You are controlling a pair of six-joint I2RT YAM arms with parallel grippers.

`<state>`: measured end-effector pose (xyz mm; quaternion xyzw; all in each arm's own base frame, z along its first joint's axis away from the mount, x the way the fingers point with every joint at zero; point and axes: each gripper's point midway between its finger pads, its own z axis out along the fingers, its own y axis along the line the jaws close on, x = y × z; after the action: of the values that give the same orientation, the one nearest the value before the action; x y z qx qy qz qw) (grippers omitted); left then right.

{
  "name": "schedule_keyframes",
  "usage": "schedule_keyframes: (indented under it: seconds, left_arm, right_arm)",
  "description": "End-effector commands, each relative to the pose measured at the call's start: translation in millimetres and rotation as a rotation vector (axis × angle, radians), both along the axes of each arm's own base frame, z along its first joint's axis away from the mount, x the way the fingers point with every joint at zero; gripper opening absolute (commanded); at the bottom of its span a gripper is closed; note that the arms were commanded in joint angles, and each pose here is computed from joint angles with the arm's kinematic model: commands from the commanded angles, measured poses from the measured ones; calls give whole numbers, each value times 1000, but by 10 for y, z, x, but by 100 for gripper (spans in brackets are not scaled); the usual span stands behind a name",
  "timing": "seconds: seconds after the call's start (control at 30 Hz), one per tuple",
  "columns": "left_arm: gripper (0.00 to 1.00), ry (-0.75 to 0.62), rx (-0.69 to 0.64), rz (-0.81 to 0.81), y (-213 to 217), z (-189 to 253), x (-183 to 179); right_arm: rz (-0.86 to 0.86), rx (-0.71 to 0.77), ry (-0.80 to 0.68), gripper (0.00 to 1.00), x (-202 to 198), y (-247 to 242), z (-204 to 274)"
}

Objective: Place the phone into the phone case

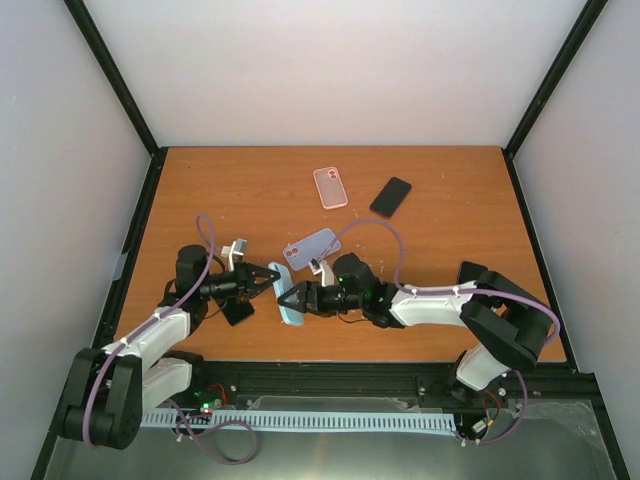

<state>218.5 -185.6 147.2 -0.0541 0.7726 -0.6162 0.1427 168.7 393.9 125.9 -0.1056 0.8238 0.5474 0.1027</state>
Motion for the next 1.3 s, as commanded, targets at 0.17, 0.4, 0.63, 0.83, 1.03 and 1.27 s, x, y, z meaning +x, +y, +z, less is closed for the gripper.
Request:
schedule_keyframes:
  seconds: [0.17,0.4,0.63,0.83,1.03,1.27]
  left_arm:
    - [0,-14,76,34,-69,3,117]
    - [0,16,237,26,-238,-76,178]
    - [0,113,495,7,-353,-393,173]
    - [0,158,711,23,-279,-591,193]
    - [1,186,820,-1,-280,-729,187]
    - [25,148,627,-128,-778,-627,179]
  right_arm:
    - [-7,-7,-37,85,-10,-84,9]
    - [-107,-166,-113,100,73,-421,-70]
    - [-273,-317,-191,100,164,-960,-93]
    - [-366,-377,-214,100,168,-1293,-122]
    - [-443,-401,-246,100,212,-1498,-73]
    - [-477,-416,-267,100,253,-1575,-48]
